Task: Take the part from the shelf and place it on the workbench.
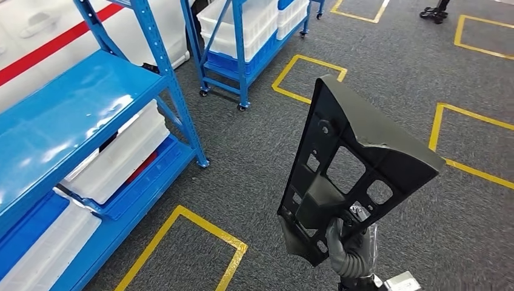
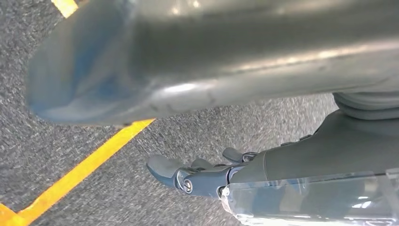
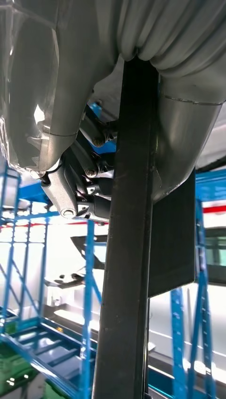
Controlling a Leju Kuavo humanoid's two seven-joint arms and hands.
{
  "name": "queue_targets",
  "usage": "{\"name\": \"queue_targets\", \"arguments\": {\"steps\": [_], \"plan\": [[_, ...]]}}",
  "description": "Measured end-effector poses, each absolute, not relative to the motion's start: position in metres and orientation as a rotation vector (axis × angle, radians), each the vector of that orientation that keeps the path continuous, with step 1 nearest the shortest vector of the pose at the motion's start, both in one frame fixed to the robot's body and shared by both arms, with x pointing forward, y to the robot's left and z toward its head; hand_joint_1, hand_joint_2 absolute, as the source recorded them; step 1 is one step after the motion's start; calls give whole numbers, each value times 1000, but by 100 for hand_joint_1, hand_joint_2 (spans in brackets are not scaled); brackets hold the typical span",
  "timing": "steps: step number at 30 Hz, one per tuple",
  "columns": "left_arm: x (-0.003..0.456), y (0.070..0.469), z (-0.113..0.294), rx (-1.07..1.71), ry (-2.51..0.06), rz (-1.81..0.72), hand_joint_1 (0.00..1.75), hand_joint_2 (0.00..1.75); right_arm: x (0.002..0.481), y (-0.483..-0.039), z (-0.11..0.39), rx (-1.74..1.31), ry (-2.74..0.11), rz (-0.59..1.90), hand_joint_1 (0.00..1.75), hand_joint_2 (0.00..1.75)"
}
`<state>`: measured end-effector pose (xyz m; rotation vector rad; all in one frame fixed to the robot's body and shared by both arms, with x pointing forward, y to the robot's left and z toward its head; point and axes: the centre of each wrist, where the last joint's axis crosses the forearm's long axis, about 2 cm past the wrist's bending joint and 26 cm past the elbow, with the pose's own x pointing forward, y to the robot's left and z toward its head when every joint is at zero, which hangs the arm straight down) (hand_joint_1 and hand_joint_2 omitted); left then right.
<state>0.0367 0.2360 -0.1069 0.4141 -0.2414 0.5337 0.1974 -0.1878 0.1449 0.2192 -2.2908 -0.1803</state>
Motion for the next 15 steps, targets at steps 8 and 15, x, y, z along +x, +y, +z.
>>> {"name": "queue_targets", "arguments": {"steps": [8,15], "plan": [[37,236,-107,450,-248,545,0,0,194,-176,142,257,-2265,-190,175,175],[30,234,-107,460,-222,566,0,0,193,-169,136,292,-2239,-172,175,175]]}}
